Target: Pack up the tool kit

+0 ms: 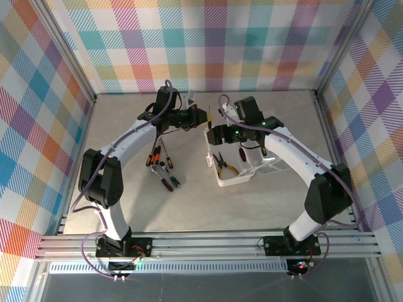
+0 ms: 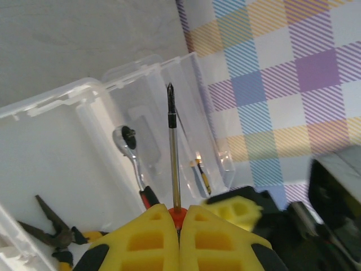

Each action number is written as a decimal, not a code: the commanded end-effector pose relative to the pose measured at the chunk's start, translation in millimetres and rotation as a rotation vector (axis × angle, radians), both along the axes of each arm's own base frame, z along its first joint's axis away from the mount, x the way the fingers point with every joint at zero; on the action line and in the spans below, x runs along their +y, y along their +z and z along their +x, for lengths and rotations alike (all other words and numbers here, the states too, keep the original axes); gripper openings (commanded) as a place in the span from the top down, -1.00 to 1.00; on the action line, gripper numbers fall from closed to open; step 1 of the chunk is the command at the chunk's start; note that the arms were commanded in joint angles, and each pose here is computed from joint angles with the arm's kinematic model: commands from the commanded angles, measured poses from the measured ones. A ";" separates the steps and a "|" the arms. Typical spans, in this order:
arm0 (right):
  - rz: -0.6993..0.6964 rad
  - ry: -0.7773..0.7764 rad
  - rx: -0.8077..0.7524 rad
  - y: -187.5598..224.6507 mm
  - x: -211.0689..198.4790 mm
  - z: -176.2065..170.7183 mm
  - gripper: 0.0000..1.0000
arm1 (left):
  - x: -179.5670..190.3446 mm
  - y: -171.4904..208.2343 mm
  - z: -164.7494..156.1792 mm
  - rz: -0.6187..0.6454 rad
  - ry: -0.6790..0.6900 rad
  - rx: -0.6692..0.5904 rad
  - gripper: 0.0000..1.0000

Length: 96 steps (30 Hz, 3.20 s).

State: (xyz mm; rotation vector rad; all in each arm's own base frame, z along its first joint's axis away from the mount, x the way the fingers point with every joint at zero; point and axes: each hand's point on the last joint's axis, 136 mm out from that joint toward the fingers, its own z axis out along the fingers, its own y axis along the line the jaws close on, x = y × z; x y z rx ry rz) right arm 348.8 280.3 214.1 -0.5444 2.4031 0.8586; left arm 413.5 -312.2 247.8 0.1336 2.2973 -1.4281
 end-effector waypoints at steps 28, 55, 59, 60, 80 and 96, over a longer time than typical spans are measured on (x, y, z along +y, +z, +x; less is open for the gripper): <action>-0.147 -0.164 -0.070 27.6 -57.9 22.9 1.00 | 51.7 1.9 -2.3 0.216 0.088 -0.065 -0.55; -0.730 -0.471 0.157 -48.0 -254.1 23.7 1.00 | 223.6 -123.6 -30.0 0.932 0.354 0.178 -0.99; -0.714 -0.448 0.179 -58.9 -246.4 25.2 0.92 | 221.9 -126.7 -29.2 0.925 0.349 0.184 -0.99; -0.715 -0.444 0.183 -61.0 -245.6 25.7 0.91 | 221.7 -127.3 -29.2 0.925 0.348 0.185 -0.99; -0.723 -0.449 0.176 -55.7 -246.1 25.0 0.33 | 221.6 -130.7 -31.1 0.930 0.336 0.196 -0.99; -0.441 -0.269 -0.020 11.1 -153.8 7.6 -0.98 | 227.2 -172.1 -46.0 0.952 0.361 0.315 -0.99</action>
